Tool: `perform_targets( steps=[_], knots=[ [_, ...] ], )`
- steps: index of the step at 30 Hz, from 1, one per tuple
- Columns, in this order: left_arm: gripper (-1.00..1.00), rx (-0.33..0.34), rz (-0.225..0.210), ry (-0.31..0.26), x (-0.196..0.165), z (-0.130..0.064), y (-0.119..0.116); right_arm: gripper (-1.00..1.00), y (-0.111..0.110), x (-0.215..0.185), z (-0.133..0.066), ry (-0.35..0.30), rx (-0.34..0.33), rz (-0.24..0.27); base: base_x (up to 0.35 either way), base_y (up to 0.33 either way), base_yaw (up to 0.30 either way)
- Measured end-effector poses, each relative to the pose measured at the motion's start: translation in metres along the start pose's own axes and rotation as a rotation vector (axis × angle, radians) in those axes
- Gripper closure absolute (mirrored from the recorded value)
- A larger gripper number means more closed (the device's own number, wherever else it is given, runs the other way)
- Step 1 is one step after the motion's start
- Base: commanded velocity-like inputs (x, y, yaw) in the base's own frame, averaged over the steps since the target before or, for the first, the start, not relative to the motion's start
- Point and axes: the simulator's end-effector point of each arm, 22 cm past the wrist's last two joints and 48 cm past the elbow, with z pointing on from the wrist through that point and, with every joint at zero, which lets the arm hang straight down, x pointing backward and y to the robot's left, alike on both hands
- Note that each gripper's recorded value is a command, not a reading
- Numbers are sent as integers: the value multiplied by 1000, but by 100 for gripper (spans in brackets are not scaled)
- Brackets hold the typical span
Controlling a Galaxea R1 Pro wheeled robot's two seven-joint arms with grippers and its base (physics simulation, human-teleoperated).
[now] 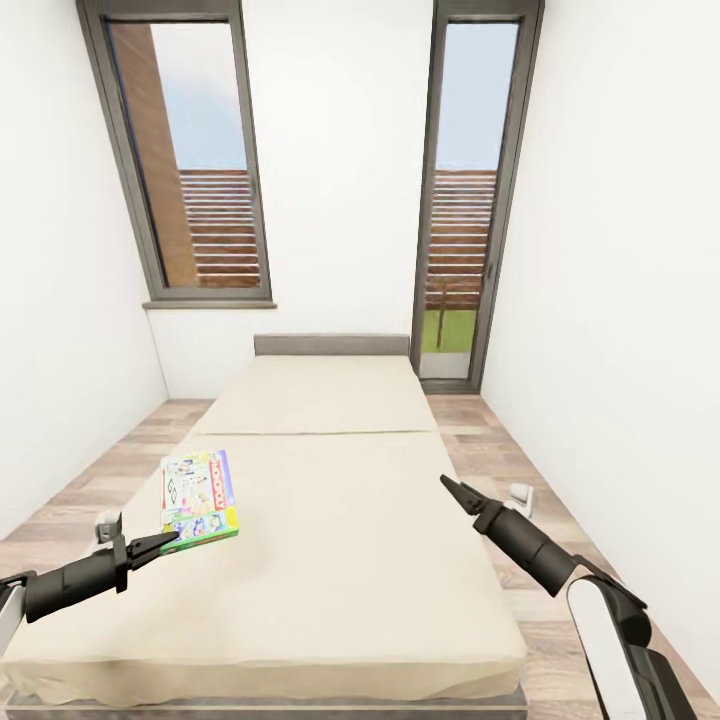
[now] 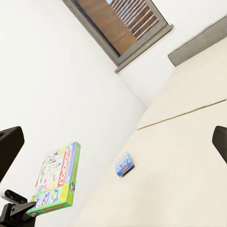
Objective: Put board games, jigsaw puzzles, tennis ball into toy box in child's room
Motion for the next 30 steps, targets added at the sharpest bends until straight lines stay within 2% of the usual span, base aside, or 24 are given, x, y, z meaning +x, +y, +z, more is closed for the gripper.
perform_targets(
  steps=[13, 20, 25, 30],
  knots=[
    [100, -1, 1, 1, -11, -3, -22, -100, 6, -13, 5, 15, 20, 15, 0, 0, 0],
    [100, -4, 5, -2, -22, -8, -35, -100, -5, -23, 5, 19, 106, 16, 0, 0, 0],
    [100, -8, 9, -5, -29, -12, -43, -100, -4, -30, 6, 20, 127, 16, -29, 0, 0],
    [100, -14, 14, -7, -36, -17, -50, -100, -1, -37, 8, 21, 133, 13, -203, 0, 0]
  ],
)
